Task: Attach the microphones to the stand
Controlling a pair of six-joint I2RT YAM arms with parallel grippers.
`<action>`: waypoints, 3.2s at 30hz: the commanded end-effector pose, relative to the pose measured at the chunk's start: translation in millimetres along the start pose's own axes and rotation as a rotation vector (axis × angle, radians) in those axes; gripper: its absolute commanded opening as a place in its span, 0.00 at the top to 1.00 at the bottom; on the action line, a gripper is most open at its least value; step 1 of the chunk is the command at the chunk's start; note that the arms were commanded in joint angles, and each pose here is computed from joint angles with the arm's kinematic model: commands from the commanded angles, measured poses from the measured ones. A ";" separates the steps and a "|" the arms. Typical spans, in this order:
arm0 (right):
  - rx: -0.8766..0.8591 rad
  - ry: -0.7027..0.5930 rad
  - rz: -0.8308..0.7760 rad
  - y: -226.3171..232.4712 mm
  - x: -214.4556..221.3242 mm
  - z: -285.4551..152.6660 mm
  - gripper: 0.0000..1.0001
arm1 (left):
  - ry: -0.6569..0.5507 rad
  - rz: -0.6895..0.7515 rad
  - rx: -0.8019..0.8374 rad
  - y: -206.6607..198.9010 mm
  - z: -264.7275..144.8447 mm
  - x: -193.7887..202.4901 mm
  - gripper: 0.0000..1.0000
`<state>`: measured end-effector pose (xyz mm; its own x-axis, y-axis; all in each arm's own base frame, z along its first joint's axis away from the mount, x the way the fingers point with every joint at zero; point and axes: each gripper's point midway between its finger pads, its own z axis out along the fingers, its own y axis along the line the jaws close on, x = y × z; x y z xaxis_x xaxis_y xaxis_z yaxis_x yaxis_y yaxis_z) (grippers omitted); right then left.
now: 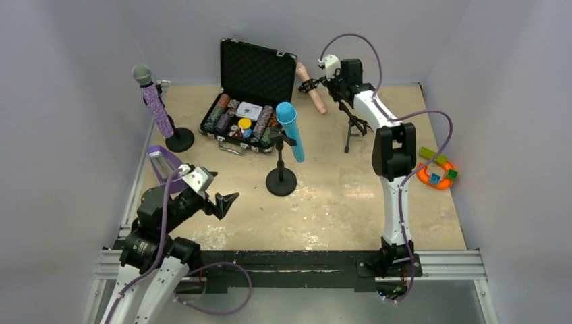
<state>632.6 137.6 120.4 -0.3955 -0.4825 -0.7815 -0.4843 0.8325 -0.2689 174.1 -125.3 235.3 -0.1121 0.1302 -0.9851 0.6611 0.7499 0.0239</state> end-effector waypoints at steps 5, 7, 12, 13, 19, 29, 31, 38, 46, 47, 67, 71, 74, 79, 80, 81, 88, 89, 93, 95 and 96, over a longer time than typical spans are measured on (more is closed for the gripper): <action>0.052 -0.239 0.084 -26.6 -62.1 -101.3 1.00 | -0.116 -0.143 0.083 -20.1 -3.4 -38.0 0.08; 0.048 -0.295 0.130 -24.7 -71.2 -132.6 1.00 | -0.145 -0.198 0.105 -24.4 -3.1 -50.8 0.09; 0.008 -0.396 0.205 -3.6 -69.5 -187.7 1.00 | -0.252 -0.323 0.170 -36.4 -13.6 -106.6 0.09; -0.004 -0.423 0.220 -0.5 -71.9 -199.7 1.00 | -0.270 -0.342 0.190 -39.6 -16.4 -118.7 0.09; -0.097 -0.592 0.311 14.2 -87.3 -266.3 1.00 | -0.322 -0.392 0.330 -59.2 -28.0 -177.3 0.09; -0.218 -0.863 0.234 35.3 -95.9 -319.5 1.00 | -0.238 -0.366 0.475 -88.0 -15.7 -226.1 0.09; -0.239 -0.901 0.203 41.6 -90.2 -317.4 1.00 | -0.206 -0.354 0.494 -94.7 -6.3 -227.9 0.09; -0.283 -1.022 0.105 51.9 -85.6 -304.2 1.00 | -0.164 -0.319 0.505 -103.4 20.3 -226.5 0.09; -0.327 -1.086 0.059 59.4 -92.4 -314.1 1.00 | -0.089 -0.277 0.492 -110.3 42.5 -216.3 0.08; -0.320 -1.090 0.050 60.7 -91.2 -317.7 1.00 | -0.080 -0.270 0.491 -112.6 45.6 -216.9 0.08; -0.374 -1.122 0.185 62.2 -144.1 -423.1 1.00 | -0.138 -0.264 0.386 -108.8 138.9 -310.4 0.10; -0.413 -1.110 0.198 65.0 -150.9 -430.3 1.00 | -0.134 -0.291 0.400 -113.0 152.4 -308.2 0.09; -0.461 -1.103 0.229 67.3 -159.8 -438.9 1.00 | -0.160 -0.318 0.424 -118.1 162.4 -313.5 0.10; -0.515 -1.089 0.283 66.4 -179.5 -460.3 1.00 | -0.178 -0.322 0.447 -126.7 179.8 -316.6 0.10; -0.513 -1.082 0.293 64.6 -183.5 -463.7 1.00 | -0.176 -0.313 0.446 -127.8 181.7 -315.1 0.10; -0.512 -1.076 0.302 63.1 -187.5 -467.5 1.00 | -0.171 -0.301 0.443 -129.2 184.2 -312.4 0.10; -0.512 -1.077 0.353 52.6 -213.5 -488.7 1.00 | -0.157 -0.237 0.429 -142.1 199.0 -301.0 0.10; -0.519 -1.079 0.354 52.7 -215.7 -491.0 1.00 | -0.155 -0.229 0.425 -143.2 200.5 -299.5 0.10; -0.531 -1.084 0.363 53.5 -220.3 -499.3 1.00 | -0.151 -0.220 0.398 -143.3 207.4 -295.4 0.10; -0.532 -1.082 0.372 53.3 -220.1 -499.4 1.00 | -0.157 -0.219 0.386 -144.5 211.0 -295.7 0.10; -0.532 -1.078 0.381 52.8 -219.5 -498.0 1.00 | -0.156 -0.218 0.379 -145.6 213.2 -294.9 0.10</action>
<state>316.5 157.1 525.6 0.0804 0.3893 -0.9176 -0.8364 0.5272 0.1504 261.2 -409.0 457.7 -0.2755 -0.0600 -0.9594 0.8606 0.4294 -0.2739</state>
